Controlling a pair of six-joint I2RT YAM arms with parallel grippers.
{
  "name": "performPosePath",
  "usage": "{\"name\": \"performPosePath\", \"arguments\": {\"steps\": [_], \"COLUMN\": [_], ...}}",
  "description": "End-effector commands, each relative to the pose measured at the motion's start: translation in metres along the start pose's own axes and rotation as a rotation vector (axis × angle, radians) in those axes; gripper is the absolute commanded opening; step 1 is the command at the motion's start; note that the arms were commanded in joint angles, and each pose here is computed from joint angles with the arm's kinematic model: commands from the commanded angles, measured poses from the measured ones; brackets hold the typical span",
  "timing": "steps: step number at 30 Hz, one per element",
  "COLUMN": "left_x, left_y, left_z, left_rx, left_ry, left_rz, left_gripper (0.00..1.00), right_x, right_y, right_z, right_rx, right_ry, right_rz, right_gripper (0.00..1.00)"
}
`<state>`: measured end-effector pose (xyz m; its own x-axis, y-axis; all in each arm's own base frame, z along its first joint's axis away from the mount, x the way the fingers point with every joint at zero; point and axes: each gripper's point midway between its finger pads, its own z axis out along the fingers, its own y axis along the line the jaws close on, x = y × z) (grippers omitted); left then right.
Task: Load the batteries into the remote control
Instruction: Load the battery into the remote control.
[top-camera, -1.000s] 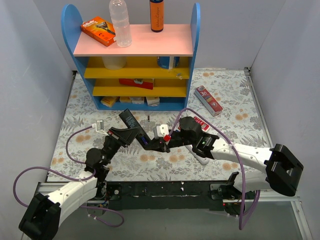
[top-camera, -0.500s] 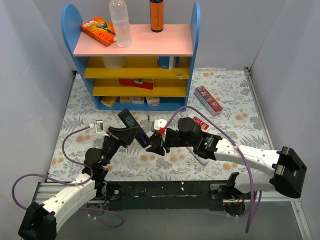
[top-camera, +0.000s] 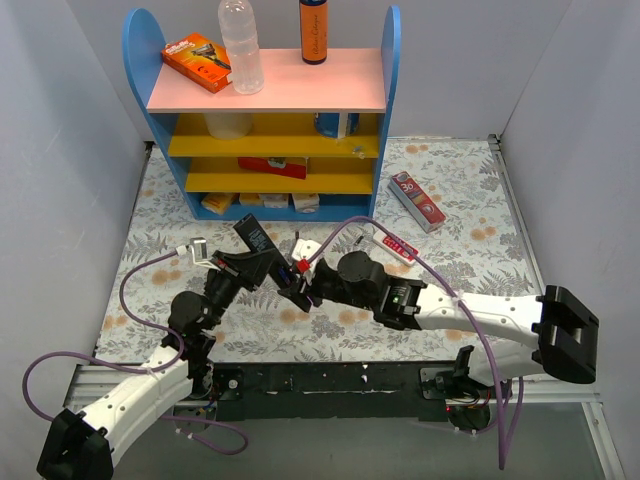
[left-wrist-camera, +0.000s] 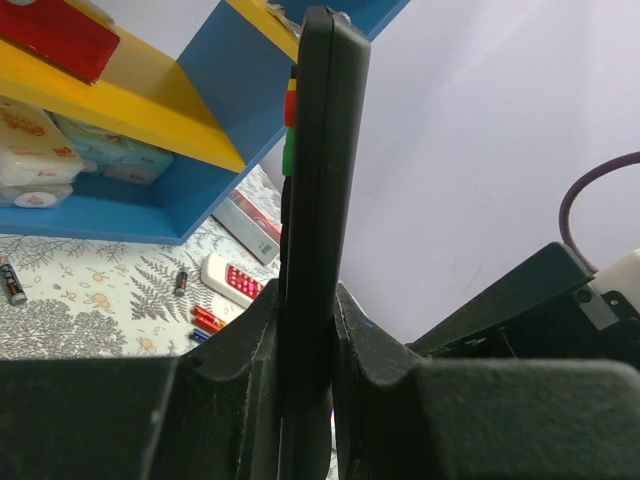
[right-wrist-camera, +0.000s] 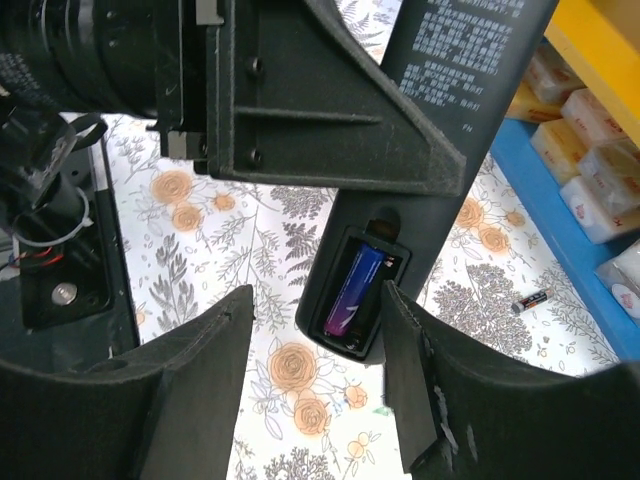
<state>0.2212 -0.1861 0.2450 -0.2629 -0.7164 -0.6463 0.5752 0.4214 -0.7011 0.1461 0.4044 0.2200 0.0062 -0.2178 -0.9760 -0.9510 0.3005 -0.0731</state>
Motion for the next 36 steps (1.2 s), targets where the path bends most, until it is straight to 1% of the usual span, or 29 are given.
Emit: {"name": "performPosePath", "arguments": {"steps": [1, 6, 13, 23, 29, 36], "left_x": [-0.019, -0.020, -0.022, -0.022, -0.021, -0.023], "left_y": [-0.021, -0.023, -0.023, -0.018, -0.018, -0.021], "left_z": [0.007, 0.007, 0.008, 0.011, 0.012, 0.010], "left_rx": [0.054, 0.059, 0.058, 0.034, 0.037, 0.046], "left_ry": [-0.050, -0.052, -0.057, -0.062, -0.056, -0.062], "left_rz": [0.018, 0.014, 0.008, 0.002, -0.001, 0.004], "left_gripper": [0.00, 0.00, 0.00, 0.00, 0.00, 0.00], "right_x": [-0.038, -0.036, -0.025, 0.000, -0.002, -0.003], "right_y": [-0.016, -0.018, -0.018, -0.012, -0.012, -0.008], "right_z": [0.011, 0.021, 0.030, 0.035, 0.036, 0.039], "right_rx": [0.099, 0.118, 0.123, 0.136, 0.132, 0.113], "right_ry": [-0.109, -0.096, -0.048, 0.038, 0.027, 0.028], "right_rz": [0.025, 0.038, 0.057, 0.106, 0.111, 0.112], "right_gripper": [0.61, 0.60, 0.55, 0.55, 0.52, 0.46]}}
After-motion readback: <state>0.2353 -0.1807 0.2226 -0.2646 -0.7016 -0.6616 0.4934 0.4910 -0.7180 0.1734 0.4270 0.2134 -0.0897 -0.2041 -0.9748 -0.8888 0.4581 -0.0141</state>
